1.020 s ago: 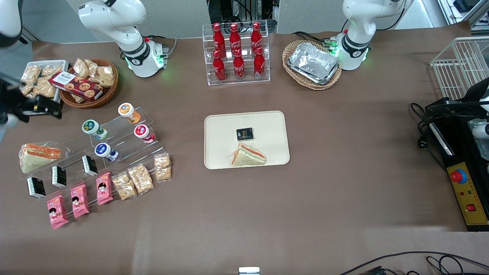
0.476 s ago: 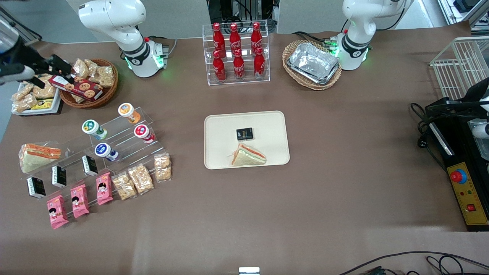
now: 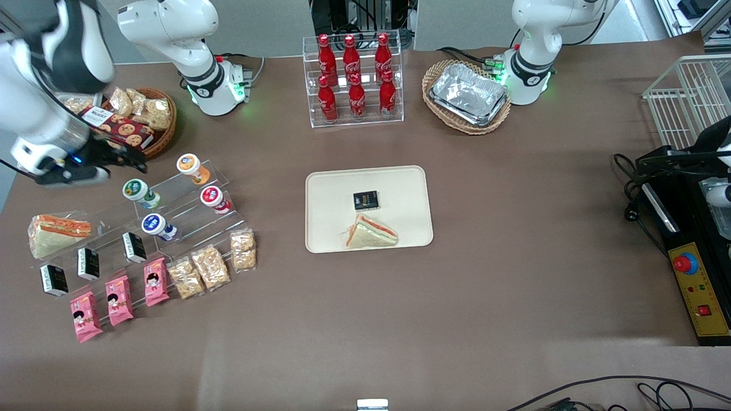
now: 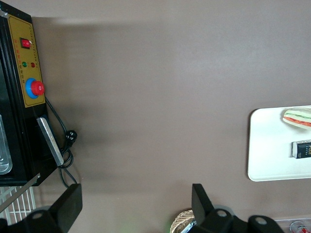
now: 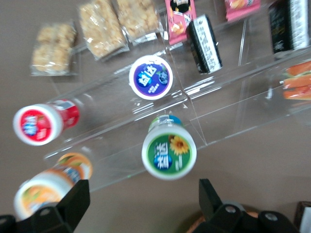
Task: Place green gum on tray
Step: 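Close the right gripper on the green sunflower-label bottle and lift it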
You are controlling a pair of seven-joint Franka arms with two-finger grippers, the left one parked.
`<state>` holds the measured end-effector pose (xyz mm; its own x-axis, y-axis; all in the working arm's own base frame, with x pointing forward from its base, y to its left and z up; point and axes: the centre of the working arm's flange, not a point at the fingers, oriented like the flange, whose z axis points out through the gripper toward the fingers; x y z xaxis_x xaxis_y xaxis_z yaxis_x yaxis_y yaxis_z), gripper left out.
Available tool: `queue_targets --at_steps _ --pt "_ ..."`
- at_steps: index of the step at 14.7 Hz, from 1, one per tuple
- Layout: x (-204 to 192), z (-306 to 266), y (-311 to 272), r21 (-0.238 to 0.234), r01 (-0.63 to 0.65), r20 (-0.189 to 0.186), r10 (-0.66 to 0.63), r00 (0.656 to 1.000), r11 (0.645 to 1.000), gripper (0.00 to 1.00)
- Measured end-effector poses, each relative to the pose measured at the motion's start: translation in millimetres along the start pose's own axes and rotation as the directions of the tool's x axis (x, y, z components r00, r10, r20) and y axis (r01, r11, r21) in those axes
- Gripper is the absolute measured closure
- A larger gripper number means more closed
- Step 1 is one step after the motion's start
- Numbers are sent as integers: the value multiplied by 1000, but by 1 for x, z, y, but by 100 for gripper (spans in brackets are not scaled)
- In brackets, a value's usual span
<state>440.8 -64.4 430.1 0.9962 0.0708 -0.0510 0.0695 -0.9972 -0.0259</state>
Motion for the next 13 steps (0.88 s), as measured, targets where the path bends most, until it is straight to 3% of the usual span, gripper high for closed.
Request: queue_targets --at_steps 5,10,13 --pt "7 64 8 -13 -16 43 16 999 1000 0" --pt "8 67 16 -15 -29 33 30 999 999 5" --pt "7 67 22 -14 -28 28 29 999 1000 36"
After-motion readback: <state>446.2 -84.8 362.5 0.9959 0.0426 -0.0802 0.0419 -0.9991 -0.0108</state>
